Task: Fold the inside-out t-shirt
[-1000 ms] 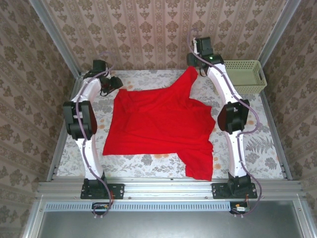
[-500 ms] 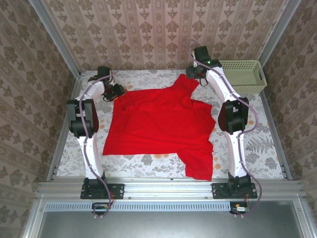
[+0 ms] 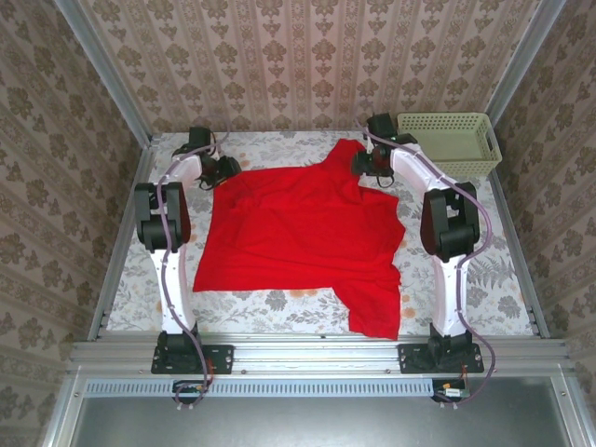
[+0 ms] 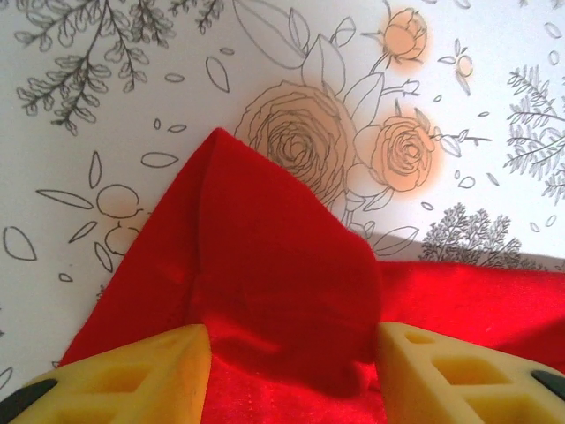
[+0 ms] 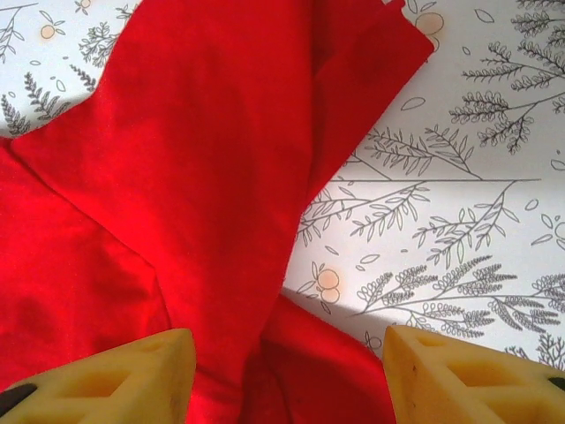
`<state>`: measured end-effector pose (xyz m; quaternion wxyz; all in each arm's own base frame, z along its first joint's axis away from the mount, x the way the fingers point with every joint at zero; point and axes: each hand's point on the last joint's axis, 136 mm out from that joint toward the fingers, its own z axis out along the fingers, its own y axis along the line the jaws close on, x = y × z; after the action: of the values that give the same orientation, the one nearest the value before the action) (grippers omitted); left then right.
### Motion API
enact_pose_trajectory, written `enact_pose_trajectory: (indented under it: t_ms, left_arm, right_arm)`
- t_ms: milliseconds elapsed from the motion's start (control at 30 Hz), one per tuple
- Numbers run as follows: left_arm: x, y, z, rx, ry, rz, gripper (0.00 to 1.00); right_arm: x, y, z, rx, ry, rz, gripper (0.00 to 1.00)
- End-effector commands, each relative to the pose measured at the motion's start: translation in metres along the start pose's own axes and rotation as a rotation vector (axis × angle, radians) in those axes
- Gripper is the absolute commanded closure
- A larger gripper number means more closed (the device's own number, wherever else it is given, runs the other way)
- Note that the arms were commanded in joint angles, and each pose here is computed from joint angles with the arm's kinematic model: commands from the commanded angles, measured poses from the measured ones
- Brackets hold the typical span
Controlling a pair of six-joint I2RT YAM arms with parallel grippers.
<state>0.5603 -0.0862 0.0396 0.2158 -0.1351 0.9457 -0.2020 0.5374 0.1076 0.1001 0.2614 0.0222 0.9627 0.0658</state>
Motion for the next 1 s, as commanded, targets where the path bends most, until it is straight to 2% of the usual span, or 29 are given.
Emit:
enact_pose_trajectory:
  t_ms: [0,133,233,333,500,667,800,867,967]
  left_arm:
    - [0.006,0.01,0.004,-0.031,0.021,-0.018,0.46]
    - [0.008,0.011,0.007,-0.038,0.03,-0.029,0.5]
    - [0.005,0.01,-0.006,-0.068,0.001,-0.003,0.43]
    - [0.005,0.016,-0.013,-0.108,-0.008,0.013,0.43]
    - [0.025,0.04,-0.002,-0.109,0.056,-0.051,0.53]
    - [0.04,0.048,-0.009,-0.107,0.063,-0.075,0.61]
    - [0.047,0.052,-0.019,-0.117,0.069,-0.079,0.67]
    - [0.054,0.057,-0.024,-0.133,0.078,-0.094,0.68]
    - [0.068,0.064,-0.032,-0.152,0.092,-0.116,0.7]
  right_arm:
    - [-0.011,0.009,-0.019,-0.038,-0.059,0.023,0.4]
    - [-0.002,0.005,-0.021,-0.027,-0.05,0.035,0.4]
    - [0.005,0.002,-0.024,-0.021,-0.045,0.036,0.4]
    - [0.013,0.001,-0.026,-0.025,-0.031,0.041,0.4]
    - [0.035,0.011,-0.023,-0.075,-0.007,0.073,0.39]
    - [0.063,0.015,-0.003,-0.066,0.075,0.086,0.41]
    - [0.081,0.015,0.002,-0.015,0.115,0.088,0.48]
    - [0.102,0.005,0.0,0.046,0.161,0.111,0.53]
    - [0.133,0.001,-0.002,0.047,0.217,0.172,0.6]
